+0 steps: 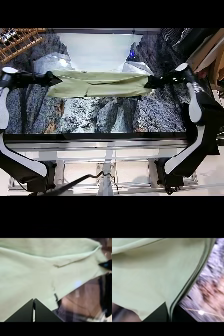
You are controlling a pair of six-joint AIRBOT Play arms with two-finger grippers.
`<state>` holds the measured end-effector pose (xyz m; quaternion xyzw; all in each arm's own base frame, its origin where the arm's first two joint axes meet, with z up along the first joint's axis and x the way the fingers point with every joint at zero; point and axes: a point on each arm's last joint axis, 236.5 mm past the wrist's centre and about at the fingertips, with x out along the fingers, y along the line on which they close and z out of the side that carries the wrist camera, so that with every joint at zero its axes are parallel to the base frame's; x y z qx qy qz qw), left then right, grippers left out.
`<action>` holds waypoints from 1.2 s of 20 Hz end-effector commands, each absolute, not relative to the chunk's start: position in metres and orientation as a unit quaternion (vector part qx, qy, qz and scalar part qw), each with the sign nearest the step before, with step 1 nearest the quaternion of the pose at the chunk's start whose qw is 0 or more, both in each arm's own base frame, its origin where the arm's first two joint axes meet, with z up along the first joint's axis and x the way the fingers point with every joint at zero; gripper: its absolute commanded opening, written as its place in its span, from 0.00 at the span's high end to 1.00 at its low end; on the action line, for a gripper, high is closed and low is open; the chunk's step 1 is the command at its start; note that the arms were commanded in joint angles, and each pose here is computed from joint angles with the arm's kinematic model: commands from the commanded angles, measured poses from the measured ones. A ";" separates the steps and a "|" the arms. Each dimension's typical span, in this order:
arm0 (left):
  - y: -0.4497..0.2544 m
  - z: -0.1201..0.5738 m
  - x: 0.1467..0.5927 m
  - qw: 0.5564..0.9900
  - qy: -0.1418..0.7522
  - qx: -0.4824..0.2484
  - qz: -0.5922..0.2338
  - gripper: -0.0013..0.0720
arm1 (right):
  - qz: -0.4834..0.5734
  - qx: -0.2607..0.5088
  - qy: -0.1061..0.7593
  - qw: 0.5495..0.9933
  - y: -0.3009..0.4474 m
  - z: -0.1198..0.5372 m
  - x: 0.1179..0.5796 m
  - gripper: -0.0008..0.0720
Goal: Fold the clothes and pants, and hang the long-sleeved shirts on hangers.
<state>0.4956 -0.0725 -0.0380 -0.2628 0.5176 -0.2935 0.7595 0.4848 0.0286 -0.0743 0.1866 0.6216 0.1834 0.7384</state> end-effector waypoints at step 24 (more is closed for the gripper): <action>-0.085 -0.009 0.439 0.734 0.593 -0.140 -0.301 0.97 | 0.378 0.130 0.532 0.747 0.425 -0.032 0.474 0.48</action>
